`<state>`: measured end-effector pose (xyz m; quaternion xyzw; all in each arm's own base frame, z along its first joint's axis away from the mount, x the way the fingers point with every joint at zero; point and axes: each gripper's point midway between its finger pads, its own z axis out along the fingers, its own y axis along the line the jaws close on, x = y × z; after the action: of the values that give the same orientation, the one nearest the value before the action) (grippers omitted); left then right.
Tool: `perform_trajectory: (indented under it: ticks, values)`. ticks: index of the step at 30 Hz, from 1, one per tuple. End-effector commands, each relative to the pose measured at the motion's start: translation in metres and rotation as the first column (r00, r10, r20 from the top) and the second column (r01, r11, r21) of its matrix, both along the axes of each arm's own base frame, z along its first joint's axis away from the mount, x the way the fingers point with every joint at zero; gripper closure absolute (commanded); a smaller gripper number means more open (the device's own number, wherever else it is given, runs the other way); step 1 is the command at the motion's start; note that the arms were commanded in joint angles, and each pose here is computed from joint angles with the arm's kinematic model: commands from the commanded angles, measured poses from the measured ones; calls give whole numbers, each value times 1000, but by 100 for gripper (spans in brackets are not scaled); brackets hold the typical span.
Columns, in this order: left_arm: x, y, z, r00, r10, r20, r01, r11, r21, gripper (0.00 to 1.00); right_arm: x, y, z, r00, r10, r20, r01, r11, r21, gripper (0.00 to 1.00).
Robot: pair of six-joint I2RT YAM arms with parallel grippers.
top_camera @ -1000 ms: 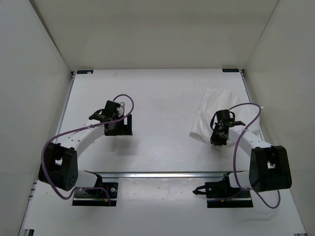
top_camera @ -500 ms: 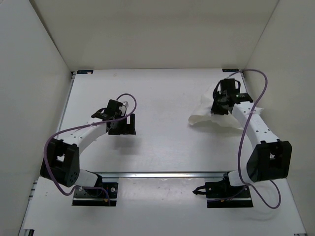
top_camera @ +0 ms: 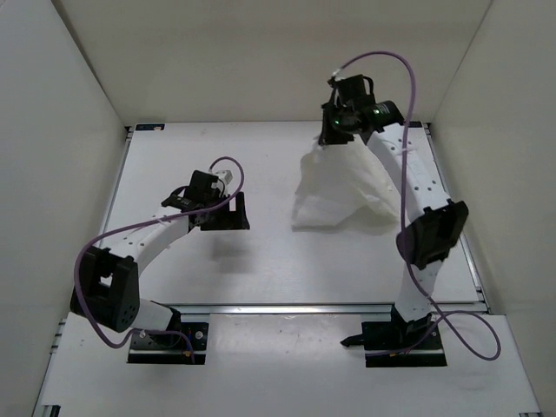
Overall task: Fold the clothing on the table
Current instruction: Move the skirt to the center of the board
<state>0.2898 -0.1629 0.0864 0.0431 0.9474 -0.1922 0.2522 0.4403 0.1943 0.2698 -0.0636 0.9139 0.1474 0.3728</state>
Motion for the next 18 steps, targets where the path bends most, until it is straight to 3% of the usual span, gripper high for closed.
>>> perform_trajectory:
  ticks: [1, 6, 7, 9, 12, 17, 18]
  values:
    - [17, -15, 47, 993, 15, 120, 1, 991, -137, 1, 7, 54, 84, 972, 138, 192, -158, 983, 95, 100]
    - [26, -8, 74, 970, 101, 222, -52, 975, -215, 1, -11, 67, 162, 919, 137, 368, -226, 951, 211, 100]
    - [26, -6, 87, 960, 116, 256, -57, 972, -229, 1, -12, 69, 144, 930, 154, 334, -233, 949, 211, 100]
    - [27, 4, 92, 947, 155, 281, -92, 970, -223, 1, -21, 59, 151, 915, 121, 385, -220, 949, 224, 100]
    - [30, 16, 100, 936, 186, 297, -127, 970, -210, 1, -33, 31, 99, 950, 78, 302, -158, 955, 250, 100]
    - [20, 20, 95, 941, 189, 280, -132, 969, -210, 1, -97, 13, -41, 993, 116, 7, -114, 964, 241, 100]
    - [18, 19, 91, 943, 190, 274, -135, 969, -207, 1, -106, 17, -46, 991, 131, 9, -129, 959, 254, 100]
